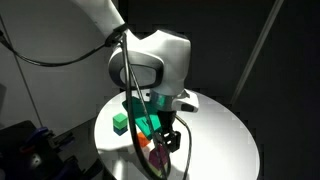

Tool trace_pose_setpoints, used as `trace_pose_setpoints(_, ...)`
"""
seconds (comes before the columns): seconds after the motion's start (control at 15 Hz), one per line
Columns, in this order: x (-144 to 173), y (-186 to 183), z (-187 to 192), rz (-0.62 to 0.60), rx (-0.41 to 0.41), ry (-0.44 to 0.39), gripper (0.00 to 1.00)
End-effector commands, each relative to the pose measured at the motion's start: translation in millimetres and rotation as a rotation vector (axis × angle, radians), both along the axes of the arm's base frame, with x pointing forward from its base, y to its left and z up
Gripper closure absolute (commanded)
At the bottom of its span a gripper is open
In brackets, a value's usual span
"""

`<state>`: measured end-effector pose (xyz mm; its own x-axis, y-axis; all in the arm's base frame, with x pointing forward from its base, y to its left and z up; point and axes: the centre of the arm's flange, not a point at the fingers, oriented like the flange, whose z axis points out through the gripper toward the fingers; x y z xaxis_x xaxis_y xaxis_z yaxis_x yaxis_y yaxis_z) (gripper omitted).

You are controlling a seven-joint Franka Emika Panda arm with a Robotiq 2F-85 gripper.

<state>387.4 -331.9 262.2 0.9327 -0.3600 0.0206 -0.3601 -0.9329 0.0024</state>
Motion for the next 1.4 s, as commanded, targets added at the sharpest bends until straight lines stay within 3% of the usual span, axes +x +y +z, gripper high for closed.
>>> trace_pose_setpoints(0.0, 9, -14, -5, 0.013, 0.004, -0.001, 0.00)
trace_pose_setpoints(1.33, 32, -23, -51, 0.058, 0.006, 0.061, 0.00)
